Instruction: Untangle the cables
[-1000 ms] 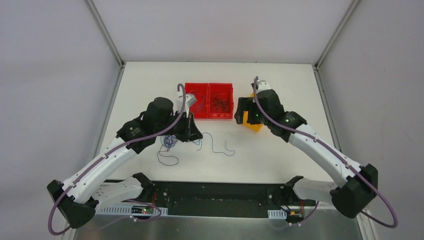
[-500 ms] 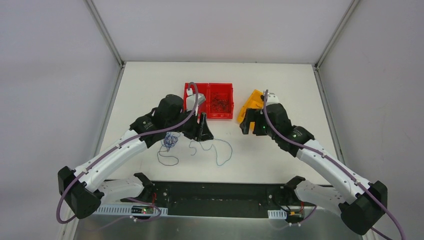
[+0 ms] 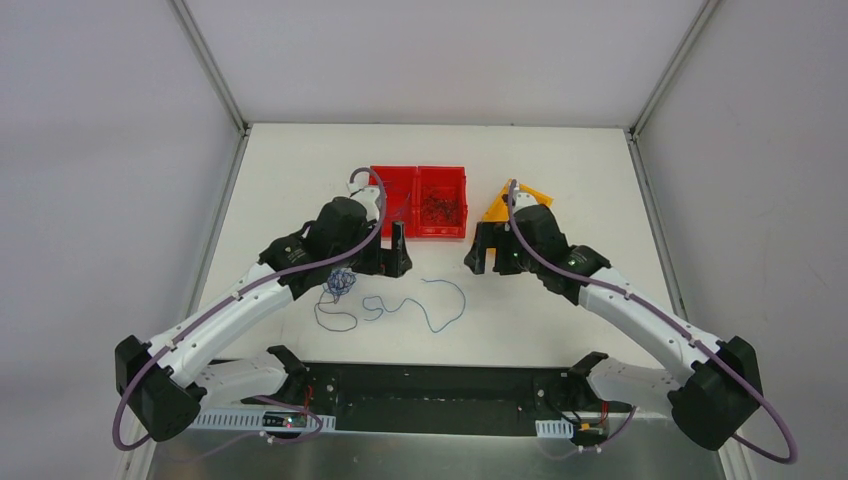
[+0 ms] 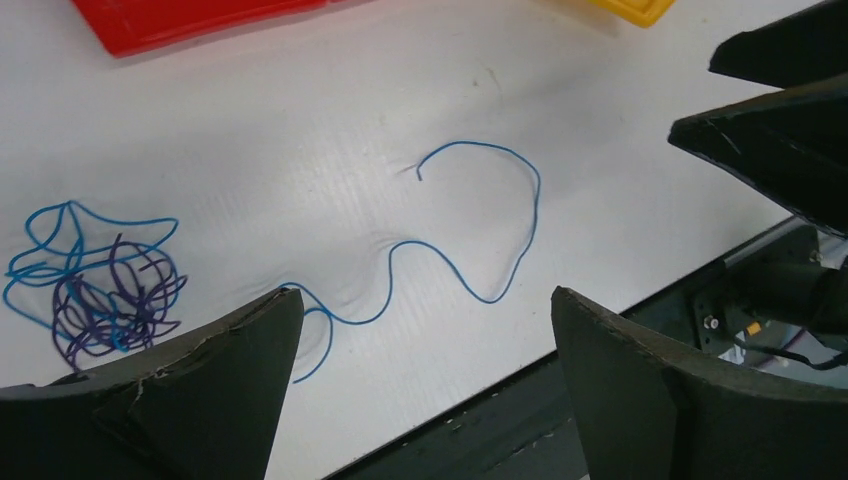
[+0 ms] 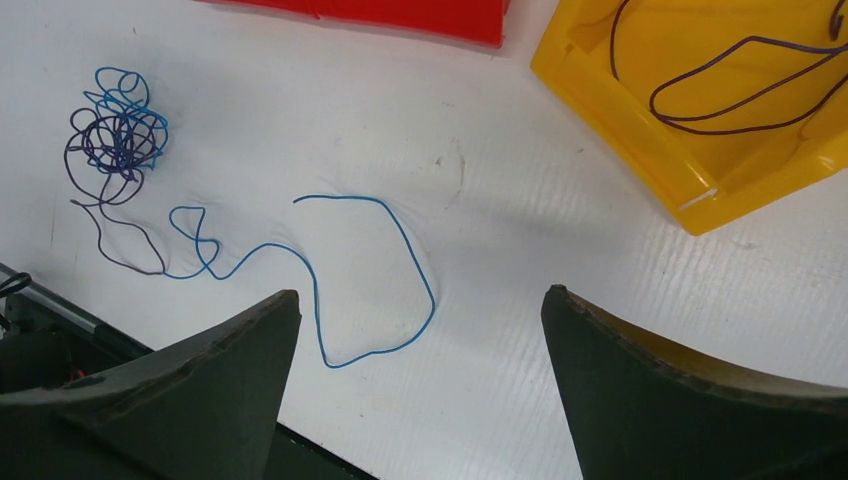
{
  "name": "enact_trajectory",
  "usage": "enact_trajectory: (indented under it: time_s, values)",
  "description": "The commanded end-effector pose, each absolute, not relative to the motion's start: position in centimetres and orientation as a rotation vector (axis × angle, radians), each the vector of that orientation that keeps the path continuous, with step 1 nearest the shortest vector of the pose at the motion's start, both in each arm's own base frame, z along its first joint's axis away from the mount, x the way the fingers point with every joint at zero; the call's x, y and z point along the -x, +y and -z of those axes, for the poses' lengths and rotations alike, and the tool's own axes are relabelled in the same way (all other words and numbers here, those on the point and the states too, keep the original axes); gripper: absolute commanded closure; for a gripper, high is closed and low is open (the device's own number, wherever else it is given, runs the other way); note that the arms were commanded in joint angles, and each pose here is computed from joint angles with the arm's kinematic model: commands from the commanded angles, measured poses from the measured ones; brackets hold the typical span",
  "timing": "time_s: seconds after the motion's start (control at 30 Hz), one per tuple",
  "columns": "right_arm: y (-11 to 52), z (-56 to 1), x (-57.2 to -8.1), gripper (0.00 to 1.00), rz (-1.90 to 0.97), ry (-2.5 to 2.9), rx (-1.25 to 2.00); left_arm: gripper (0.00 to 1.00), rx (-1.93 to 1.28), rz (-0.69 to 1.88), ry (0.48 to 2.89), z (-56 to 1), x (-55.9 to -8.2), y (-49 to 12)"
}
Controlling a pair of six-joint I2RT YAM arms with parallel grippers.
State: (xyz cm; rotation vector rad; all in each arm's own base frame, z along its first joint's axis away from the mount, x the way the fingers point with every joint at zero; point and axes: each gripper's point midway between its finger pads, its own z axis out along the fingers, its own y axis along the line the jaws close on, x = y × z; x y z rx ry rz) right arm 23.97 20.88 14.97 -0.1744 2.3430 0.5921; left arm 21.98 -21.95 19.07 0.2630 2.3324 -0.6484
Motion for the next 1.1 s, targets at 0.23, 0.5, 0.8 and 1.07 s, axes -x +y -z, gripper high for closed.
enact_trajectory:
  time_s: [0.23, 0.5, 0.8, 1.07]
  values:
    - [21.6, -16.9, -25.6, 0.05, -0.587, 2.236, 0.137, 0.01, -0.099, 0.581, 2.523, -14.7, -21.0, -21.2]
    - [22.1, -15.9, -24.6, 0.04, -0.627, 2.283, 0.173, 0.01, -0.004, 0.489, 2.612, -11.7, -21.0, -22.8]
    - [25.9, -9.7, -22.1, 0.04, -0.639, 2.502, 0.352, 0.01, 0.243, 0.505, 2.532, -12.3, -21.0, -19.0]
    - [28.5, -5.6, -21.7, 0.02, -0.570, 2.603, 0.442, 0.01, 0.401, 0.553, 2.575, -11.2, -19.0, -15.6]
